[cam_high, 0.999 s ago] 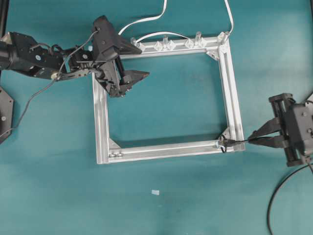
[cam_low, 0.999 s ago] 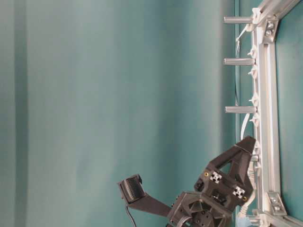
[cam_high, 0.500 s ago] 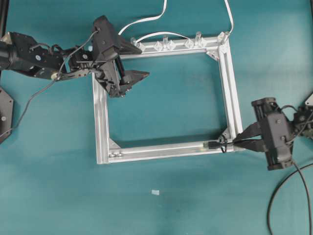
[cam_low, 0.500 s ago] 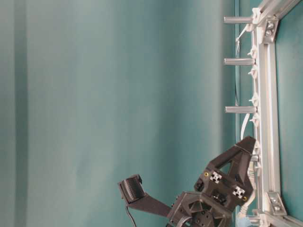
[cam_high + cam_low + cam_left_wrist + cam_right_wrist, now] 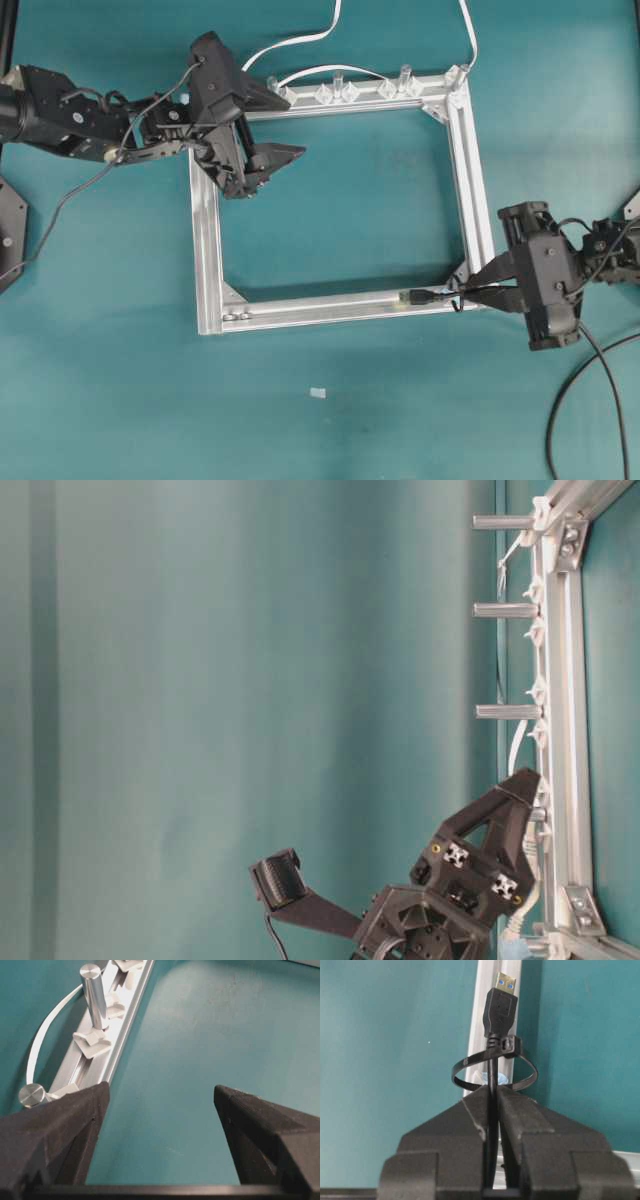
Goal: Insert the wire through the string loop located on the right side.
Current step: 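Move the left gripper to the plug emerging from the loop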
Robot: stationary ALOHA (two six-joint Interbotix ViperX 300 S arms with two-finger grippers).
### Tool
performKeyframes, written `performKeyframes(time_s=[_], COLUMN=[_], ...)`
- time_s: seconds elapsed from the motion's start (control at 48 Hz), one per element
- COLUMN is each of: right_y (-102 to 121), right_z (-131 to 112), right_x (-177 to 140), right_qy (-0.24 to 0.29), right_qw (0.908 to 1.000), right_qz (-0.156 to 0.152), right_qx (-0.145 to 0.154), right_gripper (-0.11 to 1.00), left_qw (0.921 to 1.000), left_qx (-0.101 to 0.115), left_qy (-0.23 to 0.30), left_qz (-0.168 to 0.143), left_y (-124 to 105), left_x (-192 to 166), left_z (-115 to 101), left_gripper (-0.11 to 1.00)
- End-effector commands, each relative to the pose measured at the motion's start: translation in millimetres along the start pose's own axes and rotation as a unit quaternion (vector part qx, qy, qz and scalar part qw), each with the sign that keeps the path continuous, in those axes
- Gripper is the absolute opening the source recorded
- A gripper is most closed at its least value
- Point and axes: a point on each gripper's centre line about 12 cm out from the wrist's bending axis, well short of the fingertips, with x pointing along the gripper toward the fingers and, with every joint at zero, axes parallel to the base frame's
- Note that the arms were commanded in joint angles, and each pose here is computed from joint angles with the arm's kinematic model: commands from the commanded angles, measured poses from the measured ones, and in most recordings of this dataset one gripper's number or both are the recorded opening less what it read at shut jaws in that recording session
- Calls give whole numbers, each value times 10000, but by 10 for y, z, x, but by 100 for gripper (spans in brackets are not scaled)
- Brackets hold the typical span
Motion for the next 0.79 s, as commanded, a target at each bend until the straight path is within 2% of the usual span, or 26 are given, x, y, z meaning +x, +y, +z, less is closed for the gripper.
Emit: performKeyframes(time_s=[0.0,0.167,0.396,0.458,0.687,0.77], right_y=[8,8,2,2,2,2], right_z=[92,92,78,75,78,75], right_x=[-2,-2,-5,-2,-5,-2], right_qy=[-158,-158,-157,-150,-157,-150], right_qw=[9999,9999,9999,9999,9999,9999], right_qz=[3,3,-10,-10,-8,-10], right_qx=[-7,-7,-2,-10,-9,-10], right_gripper=[7,7,7,7,7,7], left_qw=[9997,9989,9942,9929,9893,9877], left_qx=[1,135,420,385,-13,-83], left_qy=[-241,-238,168,303,626,675], left_qz=[-84,-367,-973,-1082,-1318,-1410], left_y=[-65,-309,-867,-978,-1239,-1329], left_x=[-20,-1,5,11,-37,-69], left_z=[161,178,111,83,-3,-24], left_gripper=[84,84,84,84,84,84])
